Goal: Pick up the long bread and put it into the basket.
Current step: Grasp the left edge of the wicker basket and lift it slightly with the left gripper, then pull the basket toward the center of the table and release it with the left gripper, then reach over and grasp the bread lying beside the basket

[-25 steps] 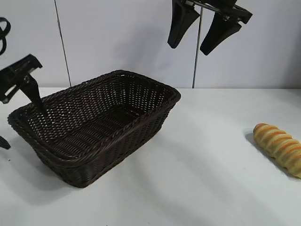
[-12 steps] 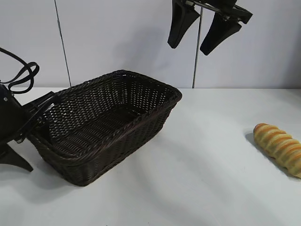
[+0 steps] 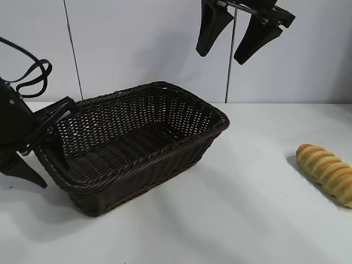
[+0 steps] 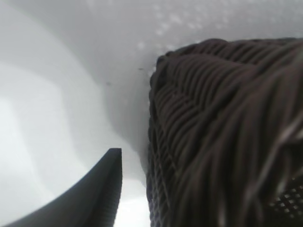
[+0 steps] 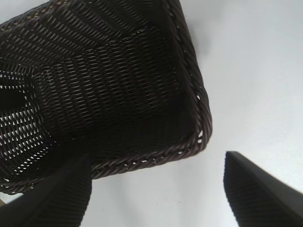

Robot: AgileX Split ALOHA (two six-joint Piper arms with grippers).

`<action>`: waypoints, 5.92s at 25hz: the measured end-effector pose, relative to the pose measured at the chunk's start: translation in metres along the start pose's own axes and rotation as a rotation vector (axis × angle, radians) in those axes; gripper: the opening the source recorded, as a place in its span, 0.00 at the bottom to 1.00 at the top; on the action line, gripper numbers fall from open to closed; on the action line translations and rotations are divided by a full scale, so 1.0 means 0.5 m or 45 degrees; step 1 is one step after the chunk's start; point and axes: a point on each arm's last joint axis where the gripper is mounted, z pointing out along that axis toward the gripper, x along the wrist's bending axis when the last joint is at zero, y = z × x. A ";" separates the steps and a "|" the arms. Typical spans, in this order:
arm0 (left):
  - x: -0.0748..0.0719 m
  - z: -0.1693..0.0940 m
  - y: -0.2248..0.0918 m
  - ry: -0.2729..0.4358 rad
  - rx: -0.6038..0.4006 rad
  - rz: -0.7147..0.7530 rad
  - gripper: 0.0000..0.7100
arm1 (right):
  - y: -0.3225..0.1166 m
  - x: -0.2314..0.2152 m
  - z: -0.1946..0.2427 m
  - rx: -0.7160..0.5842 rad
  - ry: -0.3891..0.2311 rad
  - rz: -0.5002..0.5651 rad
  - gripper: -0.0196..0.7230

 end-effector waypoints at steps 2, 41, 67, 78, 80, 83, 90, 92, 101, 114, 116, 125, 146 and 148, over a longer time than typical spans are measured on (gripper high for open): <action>-0.002 0.000 0.025 -0.008 0.045 0.067 0.42 | 0.000 0.000 0.000 0.000 0.000 0.000 0.78; -0.005 0.065 0.161 -0.097 0.358 0.399 0.41 | 0.000 0.000 0.000 -0.002 0.000 0.019 0.78; -0.028 -0.004 0.163 -0.118 0.229 0.445 0.79 | 0.000 0.000 0.000 0.001 0.000 0.021 0.78; -0.061 -0.135 0.146 -0.104 0.004 0.594 0.79 | 0.000 0.000 0.000 0.001 0.000 0.023 0.78; -0.064 -0.153 0.143 -0.095 -0.030 0.620 0.79 | 0.000 0.000 0.000 0.001 0.000 0.024 0.78; -0.070 -0.177 0.137 -0.099 -0.069 0.637 0.79 | 0.000 0.000 0.000 0.001 0.000 0.024 0.78; -0.079 -0.198 0.127 -0.140 -0.084 0.638 0.79 | 0.000 0.000 0.000 -0.002 0.000 0.036 0.78; -0.081 -0.198 0.126 -0.156 -0.081 0.631 0.79 | 0.000 0.000 0.000 -0.002 -0.003 0.053 0.78; -0.082 -0.198 0.126 -0.165 -0.079 0.629 0.79 | -0.012 -0.104 -0.025 0.010 -0.234 0.117 0.78; -0.082 -0.198 0.126 -0.165 -0.084 0.628 0.79 | -0.089 -0.268 -0.071 0.091 -0.473 0.306 0.78; -0.082 -0.198 0.127 -0.166 -0.086 0.628 0.79 | -0.115 -0.272 -0.066 0.144 -0.478 0.323 0.78; -0.083 -0.198 0.128 -0.167 -0.094 0.626 0.79 | -0.214 -0.259 0.012 0.404 -0.353 0.278 0.78; -0.083 -0.198 0.129 -0.168 -0.099 0.626 0.79 | -0.283 -0.295 0.134 0.422 -0.428 0.261 0.78; -0.083 -0.198 0.129 -0.168 -0.099 0.626 0.79 | -0.288 -0.303 0.158 0.443 -0.419 0.267 0.78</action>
